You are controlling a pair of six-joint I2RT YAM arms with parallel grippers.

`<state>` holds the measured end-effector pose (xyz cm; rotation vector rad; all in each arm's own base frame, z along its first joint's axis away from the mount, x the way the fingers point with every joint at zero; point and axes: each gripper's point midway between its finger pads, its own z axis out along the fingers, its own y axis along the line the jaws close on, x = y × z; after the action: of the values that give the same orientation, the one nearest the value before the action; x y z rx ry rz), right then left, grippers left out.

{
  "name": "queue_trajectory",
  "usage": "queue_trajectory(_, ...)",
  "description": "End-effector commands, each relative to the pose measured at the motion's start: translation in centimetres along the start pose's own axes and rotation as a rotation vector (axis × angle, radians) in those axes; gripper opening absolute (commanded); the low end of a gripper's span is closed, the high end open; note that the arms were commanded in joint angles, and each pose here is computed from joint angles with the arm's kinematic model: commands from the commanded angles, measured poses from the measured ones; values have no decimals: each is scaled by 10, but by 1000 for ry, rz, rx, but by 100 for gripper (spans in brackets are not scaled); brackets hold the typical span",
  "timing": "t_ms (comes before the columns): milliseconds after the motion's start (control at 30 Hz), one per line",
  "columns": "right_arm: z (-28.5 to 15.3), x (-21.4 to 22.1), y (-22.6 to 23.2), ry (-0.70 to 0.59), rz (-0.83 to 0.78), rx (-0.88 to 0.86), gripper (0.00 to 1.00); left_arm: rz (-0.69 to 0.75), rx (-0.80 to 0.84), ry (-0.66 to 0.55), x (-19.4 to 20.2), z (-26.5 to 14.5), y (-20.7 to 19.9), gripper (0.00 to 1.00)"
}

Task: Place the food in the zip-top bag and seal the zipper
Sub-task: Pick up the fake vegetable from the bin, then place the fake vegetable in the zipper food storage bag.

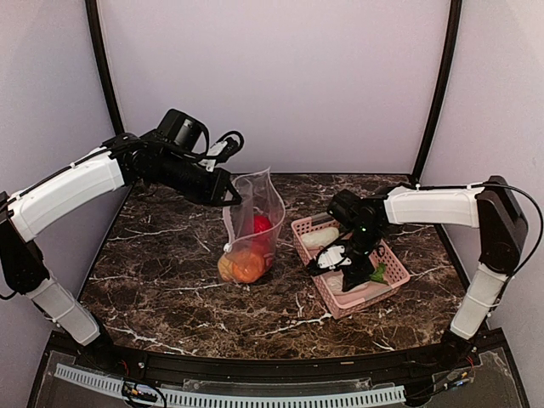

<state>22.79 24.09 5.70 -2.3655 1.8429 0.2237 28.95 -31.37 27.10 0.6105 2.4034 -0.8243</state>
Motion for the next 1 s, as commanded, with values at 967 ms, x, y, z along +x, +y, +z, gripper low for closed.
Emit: queue_trajectory(967,-303,-176,-15,-858,-180,277,25,30,24,-26,-1,-6,-5,1)
